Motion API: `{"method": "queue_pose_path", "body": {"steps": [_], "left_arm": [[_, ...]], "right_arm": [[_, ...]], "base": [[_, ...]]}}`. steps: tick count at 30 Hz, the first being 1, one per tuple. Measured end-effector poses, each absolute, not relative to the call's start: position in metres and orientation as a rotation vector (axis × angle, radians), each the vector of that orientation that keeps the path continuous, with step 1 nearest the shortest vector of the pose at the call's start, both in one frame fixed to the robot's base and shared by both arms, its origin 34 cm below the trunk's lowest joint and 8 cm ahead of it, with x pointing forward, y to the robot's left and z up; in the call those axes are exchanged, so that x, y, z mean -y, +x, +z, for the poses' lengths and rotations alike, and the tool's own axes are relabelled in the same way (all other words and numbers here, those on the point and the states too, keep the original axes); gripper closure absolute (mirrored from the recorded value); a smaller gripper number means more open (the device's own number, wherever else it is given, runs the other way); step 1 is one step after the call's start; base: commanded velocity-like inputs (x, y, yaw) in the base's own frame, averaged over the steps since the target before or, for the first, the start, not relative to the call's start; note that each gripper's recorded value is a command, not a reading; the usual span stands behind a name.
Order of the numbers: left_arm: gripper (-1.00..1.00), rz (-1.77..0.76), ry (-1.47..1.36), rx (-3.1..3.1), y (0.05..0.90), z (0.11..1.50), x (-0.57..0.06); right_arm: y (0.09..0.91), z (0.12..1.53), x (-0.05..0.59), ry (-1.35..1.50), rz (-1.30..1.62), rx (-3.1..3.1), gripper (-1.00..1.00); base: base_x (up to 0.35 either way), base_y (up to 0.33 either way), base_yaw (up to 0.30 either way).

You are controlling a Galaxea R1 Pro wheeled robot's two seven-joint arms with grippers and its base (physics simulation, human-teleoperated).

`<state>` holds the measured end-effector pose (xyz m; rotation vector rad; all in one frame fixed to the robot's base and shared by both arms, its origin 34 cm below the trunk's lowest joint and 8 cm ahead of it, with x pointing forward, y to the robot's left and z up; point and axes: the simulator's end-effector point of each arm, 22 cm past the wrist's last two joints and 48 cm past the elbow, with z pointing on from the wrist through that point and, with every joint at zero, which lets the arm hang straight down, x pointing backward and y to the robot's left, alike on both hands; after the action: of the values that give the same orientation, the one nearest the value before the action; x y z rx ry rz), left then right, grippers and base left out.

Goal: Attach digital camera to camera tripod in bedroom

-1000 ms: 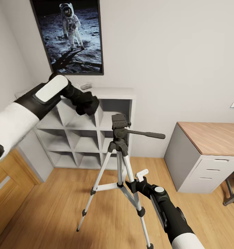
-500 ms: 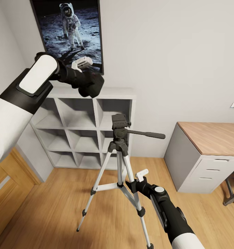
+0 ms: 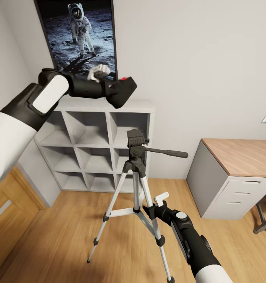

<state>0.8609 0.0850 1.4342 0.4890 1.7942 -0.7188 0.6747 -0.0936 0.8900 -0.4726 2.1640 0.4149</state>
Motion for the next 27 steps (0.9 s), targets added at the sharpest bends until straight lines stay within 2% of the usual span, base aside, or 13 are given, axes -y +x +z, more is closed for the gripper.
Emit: {"method": "queue_pose_path", "body": {"steps": [6, 20, 27], "left_arm": [[1.0, -0.867, 0.648, -1.703, 0.851, 1.425, -0.077], [1.0, -0.894, 0.723, -1.699, 0.843, 1.415, -0.074], [1.0, -0.806, 1.032, -1.716, 0.808, 1.381, -0.052]], "right_arm": [[0.675, 0.89, 0.094, -0.471, 0.415, -2.164, 1.0], [0.675, 0.89, 0.094, -0.471, 0.415, -2.164, 1.0], [0.675, 0.89, 0.095, -0.468, 0.416, -2.164, 1.0]], "base": [[0.0, 0.0, 0.0], [0.0, 0.0, 0.0], [0.0, 0.0, 0.0]]}}
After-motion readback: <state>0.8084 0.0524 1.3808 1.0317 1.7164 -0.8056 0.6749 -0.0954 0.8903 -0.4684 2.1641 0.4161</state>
